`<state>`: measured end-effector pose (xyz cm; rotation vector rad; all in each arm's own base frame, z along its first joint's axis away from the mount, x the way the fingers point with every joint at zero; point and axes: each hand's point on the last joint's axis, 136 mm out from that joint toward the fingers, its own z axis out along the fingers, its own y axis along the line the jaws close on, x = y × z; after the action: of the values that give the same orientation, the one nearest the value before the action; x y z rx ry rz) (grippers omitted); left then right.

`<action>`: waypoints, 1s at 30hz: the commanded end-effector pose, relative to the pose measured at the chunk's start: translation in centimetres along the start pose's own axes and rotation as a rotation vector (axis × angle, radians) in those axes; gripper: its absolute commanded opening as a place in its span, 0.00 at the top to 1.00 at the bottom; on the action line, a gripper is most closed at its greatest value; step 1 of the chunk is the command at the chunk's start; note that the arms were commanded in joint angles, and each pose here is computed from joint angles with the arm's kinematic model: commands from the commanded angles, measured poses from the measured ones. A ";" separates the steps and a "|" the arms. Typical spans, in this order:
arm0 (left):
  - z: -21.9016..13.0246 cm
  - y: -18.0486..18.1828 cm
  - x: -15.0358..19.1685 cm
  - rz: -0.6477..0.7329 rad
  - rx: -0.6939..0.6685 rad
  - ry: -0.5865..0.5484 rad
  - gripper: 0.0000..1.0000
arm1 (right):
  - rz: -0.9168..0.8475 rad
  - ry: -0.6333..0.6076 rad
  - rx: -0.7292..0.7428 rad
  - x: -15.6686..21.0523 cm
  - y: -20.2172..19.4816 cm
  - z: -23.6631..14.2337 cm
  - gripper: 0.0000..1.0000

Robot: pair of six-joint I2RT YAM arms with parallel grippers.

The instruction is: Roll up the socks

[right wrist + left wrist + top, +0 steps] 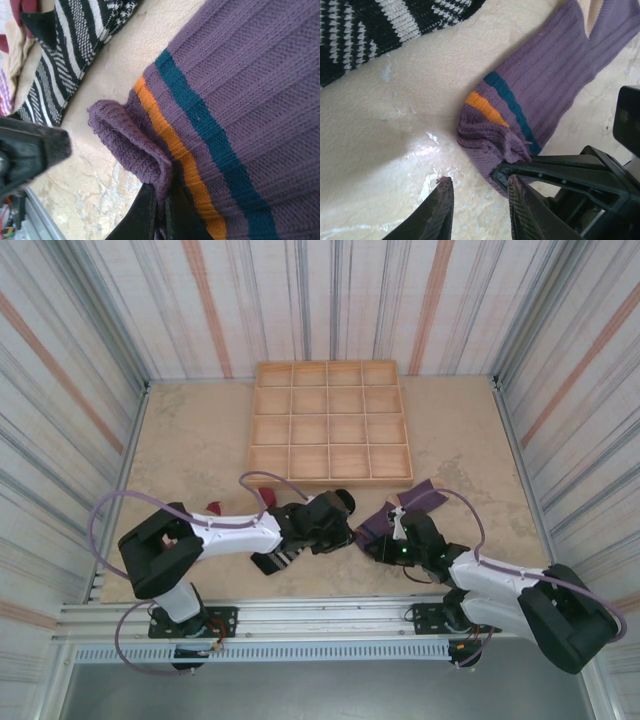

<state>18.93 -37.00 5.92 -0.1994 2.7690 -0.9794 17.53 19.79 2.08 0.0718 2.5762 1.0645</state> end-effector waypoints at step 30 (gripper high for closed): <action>3.8 2.2 -2.3 -0.057 -0.035 -0.106 0.71 | 0.311 0.182 0.057 2.4 -4.5 0.9 1.00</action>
<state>21.25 -37.47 3.04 -0.2977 2.7008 -0.9479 19.05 20.25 1.93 0.2169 2.6282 1.3037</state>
